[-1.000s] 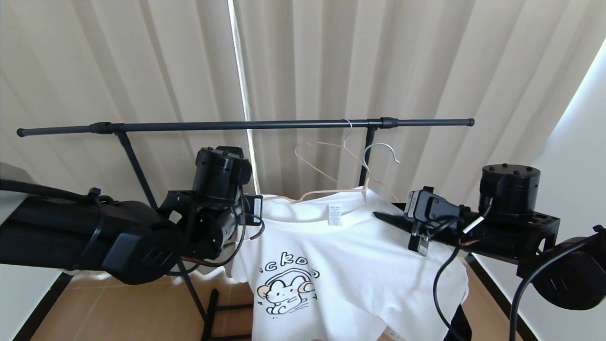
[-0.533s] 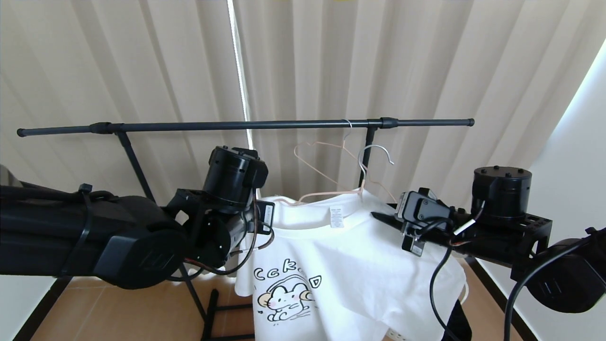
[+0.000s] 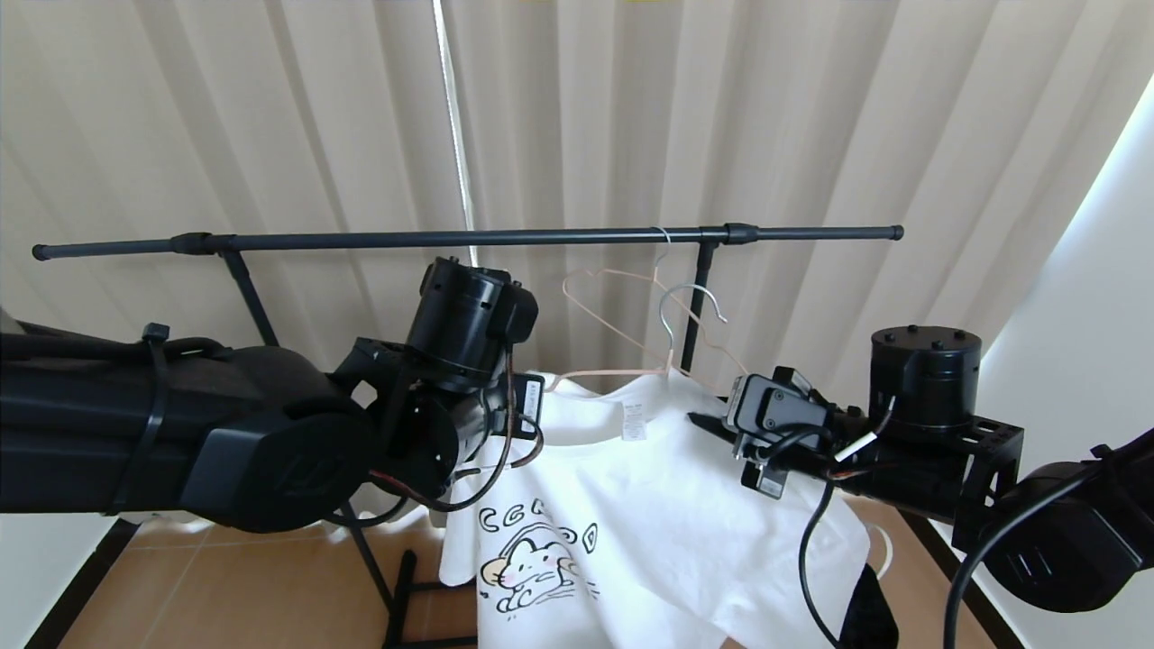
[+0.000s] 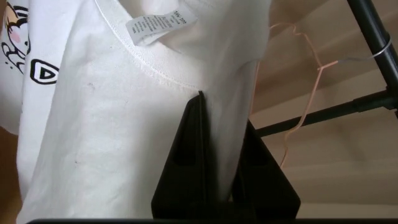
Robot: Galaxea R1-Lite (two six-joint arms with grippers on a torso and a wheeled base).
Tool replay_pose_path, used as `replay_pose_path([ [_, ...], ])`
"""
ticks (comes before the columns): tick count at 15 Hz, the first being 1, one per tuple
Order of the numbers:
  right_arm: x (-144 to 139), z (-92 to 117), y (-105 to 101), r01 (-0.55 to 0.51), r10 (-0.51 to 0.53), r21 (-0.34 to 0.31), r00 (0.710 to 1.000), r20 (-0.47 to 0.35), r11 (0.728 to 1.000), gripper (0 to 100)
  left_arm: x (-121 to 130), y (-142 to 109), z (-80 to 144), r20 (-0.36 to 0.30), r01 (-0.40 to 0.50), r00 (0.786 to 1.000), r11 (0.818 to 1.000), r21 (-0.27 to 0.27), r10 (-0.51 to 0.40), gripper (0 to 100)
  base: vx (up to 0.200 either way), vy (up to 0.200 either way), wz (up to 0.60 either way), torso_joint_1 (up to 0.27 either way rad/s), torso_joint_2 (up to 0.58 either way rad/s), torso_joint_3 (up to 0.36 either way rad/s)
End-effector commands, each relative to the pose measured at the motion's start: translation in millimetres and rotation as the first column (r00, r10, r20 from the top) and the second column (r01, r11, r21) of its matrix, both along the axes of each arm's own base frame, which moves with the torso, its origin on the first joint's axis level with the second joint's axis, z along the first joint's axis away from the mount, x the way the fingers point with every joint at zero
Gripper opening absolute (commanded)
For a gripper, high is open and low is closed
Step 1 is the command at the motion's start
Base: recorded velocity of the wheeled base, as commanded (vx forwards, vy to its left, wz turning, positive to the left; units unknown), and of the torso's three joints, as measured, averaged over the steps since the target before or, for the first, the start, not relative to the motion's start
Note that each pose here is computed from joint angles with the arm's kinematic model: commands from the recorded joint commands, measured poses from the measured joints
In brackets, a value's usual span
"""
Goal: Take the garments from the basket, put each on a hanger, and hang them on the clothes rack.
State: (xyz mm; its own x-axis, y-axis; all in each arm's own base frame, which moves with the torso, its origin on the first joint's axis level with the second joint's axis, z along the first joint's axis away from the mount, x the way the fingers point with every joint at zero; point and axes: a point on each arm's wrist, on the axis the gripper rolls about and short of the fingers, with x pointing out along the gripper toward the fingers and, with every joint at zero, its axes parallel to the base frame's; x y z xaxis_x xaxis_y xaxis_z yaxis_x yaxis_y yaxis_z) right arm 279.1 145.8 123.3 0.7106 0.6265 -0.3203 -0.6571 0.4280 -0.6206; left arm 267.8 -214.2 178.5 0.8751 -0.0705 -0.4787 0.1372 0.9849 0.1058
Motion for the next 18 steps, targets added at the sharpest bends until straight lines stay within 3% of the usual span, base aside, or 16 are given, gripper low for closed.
replay_pose_path([
  [1,0,-2,5,-0.008,0.008,0.007,1.0,-0.012,1.0,0,0,-3,2,0.006,0.008,1.0,1.0,-0.007,-0.008,0,0.0,0.0,0.0,0.0,0.0,0.0],
  [10,9,-11,22,0.021,-0.017,0.05,0.997,-0.069,0.999,0,-13,-21,16,0.043,0.071,0.997,0.997,-0.04,-0.069,0,0.0,0.0,0.0,0.0,0.0,0.0],
  [18,11,-22,31,0.007,-0.003,0.038,0.995,-0.095,0.999,0,-38,-30,40,0.096,0.152,0.985,0.984,-0.091,-0.143,0,0.0,0.0,0.0,0.0,0.0,0.0],
])
